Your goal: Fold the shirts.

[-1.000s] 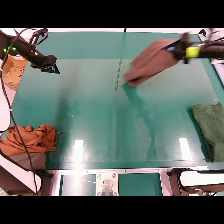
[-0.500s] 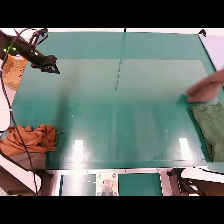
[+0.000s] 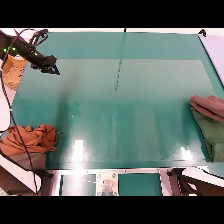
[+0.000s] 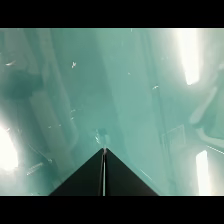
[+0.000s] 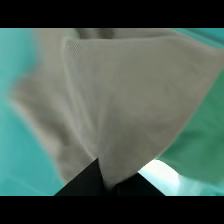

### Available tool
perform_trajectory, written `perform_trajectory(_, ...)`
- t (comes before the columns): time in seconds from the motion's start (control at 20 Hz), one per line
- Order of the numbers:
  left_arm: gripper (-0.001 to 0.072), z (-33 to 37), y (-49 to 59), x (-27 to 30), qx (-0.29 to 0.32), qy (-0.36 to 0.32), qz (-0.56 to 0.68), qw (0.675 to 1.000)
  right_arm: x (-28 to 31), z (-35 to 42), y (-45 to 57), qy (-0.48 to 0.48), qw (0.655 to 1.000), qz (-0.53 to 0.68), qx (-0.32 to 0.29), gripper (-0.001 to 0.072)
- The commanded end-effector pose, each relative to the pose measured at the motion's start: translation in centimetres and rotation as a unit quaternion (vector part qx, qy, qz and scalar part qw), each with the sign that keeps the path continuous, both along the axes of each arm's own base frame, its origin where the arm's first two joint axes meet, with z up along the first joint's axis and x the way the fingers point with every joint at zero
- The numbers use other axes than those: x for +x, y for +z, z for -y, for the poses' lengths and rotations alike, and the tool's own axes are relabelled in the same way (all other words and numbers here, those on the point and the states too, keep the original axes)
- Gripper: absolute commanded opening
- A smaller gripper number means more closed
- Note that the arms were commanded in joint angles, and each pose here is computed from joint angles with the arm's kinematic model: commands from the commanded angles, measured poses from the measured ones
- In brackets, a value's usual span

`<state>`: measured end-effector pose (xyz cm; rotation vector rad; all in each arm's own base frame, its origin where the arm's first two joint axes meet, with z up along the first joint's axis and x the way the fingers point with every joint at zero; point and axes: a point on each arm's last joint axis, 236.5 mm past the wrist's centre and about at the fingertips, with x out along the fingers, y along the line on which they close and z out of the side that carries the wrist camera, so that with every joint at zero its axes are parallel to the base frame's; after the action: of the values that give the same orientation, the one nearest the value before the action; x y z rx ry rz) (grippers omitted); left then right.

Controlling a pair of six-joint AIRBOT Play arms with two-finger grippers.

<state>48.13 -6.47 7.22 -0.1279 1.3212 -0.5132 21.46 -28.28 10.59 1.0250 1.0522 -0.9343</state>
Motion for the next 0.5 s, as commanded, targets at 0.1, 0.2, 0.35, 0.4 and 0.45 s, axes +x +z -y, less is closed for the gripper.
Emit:
perform_trajectory(0.1,0.0023,0.0,0.0,-0.2,0.0,-0.001,-0.003,1.0,-6.7,-1.3,-7.4,-0.036,0.99,-0.133,0.036,0.0014)
perform_trajectory(0.2,0.0023,0.0,0.0,-0.1,0.0,0.0,-0.001,1.0,-7.1,-1.8,-9.9,-0.036,0.989,-0.14,0.044,0.0016)
perform_trajectory(0.35,0.0022,0.0,0.0,0.0,0.0,0.0,0.0,1.0,-8.0,-2.7,-12.5,-0.031,0.984,-0.161,0.065,0.0328)
perform_trajectory(0.4,0.0022,0.0,0.0,0.1,0.0,0.001,0.003,1.0,-8.3,-3.0,-12.7,-0.03,0.982,-0.171,0.074,0.0614)
perform_trajectory(0.45,0.0022,0.0,0.1,0.2,-0.001,0.002,0.004,1.0,-8.5,-3.1,-12.5,-0.03,0.981,-0.176,0.078,0.062)
